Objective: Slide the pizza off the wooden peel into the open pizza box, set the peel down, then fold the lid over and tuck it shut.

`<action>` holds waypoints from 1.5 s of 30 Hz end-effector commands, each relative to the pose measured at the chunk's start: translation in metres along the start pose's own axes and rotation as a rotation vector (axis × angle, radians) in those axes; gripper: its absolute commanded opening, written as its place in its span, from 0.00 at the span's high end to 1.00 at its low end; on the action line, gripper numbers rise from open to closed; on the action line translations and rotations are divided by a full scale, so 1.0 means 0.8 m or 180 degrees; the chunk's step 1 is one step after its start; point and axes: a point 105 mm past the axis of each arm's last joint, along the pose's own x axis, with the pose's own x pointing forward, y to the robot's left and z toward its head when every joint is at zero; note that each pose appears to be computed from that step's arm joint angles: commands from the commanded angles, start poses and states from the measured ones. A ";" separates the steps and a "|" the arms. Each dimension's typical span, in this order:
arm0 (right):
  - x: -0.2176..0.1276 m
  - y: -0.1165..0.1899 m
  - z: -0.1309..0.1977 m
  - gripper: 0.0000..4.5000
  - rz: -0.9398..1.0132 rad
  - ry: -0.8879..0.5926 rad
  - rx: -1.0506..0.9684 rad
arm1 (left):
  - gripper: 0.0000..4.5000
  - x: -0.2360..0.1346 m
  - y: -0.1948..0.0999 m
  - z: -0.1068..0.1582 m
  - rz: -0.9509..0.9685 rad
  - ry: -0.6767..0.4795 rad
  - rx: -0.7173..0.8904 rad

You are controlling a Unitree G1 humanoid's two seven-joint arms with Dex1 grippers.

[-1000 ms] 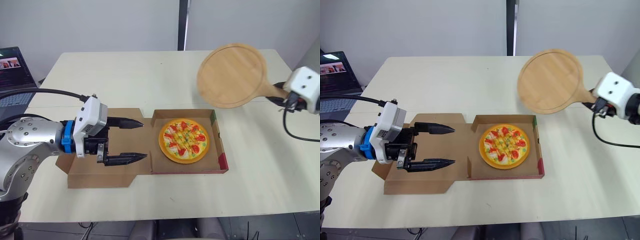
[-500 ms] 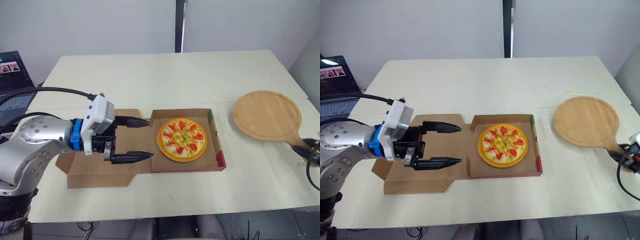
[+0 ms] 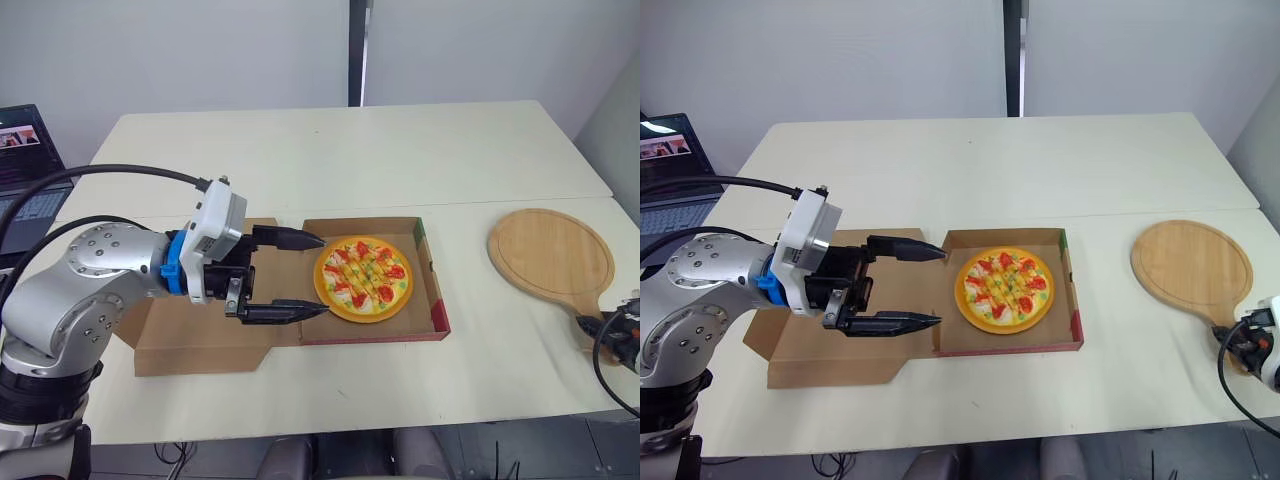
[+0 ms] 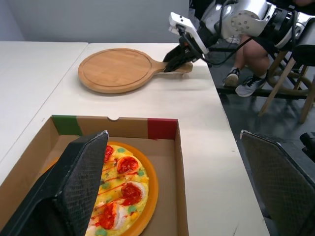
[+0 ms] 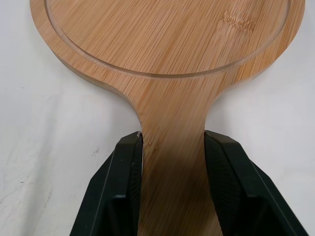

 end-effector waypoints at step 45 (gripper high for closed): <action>-0.009 0.272 0.244 0.01 0.3158 -0.1464 -0.2456 | 0.00 -0.201 -0.051 -0.114 0.3445 -0.1578 -0.2582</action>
